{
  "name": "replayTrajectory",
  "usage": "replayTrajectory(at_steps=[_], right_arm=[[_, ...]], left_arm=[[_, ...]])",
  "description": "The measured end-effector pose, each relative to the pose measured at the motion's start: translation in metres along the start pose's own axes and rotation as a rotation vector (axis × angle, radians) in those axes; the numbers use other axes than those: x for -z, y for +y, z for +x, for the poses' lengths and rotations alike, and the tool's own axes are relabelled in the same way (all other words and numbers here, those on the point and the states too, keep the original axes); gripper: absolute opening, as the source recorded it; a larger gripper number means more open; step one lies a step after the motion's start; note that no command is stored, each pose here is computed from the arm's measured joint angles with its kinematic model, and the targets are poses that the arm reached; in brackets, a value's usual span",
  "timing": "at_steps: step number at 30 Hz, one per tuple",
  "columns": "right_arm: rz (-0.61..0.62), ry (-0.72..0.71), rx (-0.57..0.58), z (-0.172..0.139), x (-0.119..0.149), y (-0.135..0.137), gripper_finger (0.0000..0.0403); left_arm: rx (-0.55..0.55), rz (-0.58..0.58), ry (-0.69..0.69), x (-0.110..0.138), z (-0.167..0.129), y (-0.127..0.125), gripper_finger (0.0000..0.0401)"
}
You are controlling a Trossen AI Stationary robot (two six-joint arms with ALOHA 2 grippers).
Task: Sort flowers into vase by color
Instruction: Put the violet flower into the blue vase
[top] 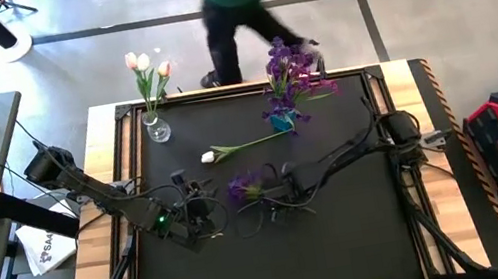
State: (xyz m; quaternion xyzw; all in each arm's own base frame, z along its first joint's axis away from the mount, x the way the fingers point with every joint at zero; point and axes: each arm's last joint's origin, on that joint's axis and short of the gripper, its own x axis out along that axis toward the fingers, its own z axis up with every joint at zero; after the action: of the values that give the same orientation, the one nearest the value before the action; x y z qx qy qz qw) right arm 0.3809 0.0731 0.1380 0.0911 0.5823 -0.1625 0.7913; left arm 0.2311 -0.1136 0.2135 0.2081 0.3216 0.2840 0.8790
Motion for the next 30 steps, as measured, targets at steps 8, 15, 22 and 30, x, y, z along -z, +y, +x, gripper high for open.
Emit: replayTrajectory(at_steps=[8,15,22,30], right_arm=[[0.065,-0.203,-0.097,-0.038,0.038,-0.028,0.0004],[0.077,-0.8,-0.237,-0.088,0.082,-0.055,0.0003],[-0.089,-1.427,-0.191,-0.131,0.111,-0.079,0.0001],[-0.258,-1.597,0.136,-0.132,0.122,-0.104,0.0001]], left_arm=[[0.055,-0.022,-0.051,0.0,-0.015,-0.01,0.0126],[0.064,-0.012,-0.081,-0.003,-0.018,-0.012,0.0126],[0.061,0.003,-0.114,-0.011,-0.014,-0.012,0.0126],[0.076,0.004,-0.124,-0.013,-0.015,-0.013,0.0126]])
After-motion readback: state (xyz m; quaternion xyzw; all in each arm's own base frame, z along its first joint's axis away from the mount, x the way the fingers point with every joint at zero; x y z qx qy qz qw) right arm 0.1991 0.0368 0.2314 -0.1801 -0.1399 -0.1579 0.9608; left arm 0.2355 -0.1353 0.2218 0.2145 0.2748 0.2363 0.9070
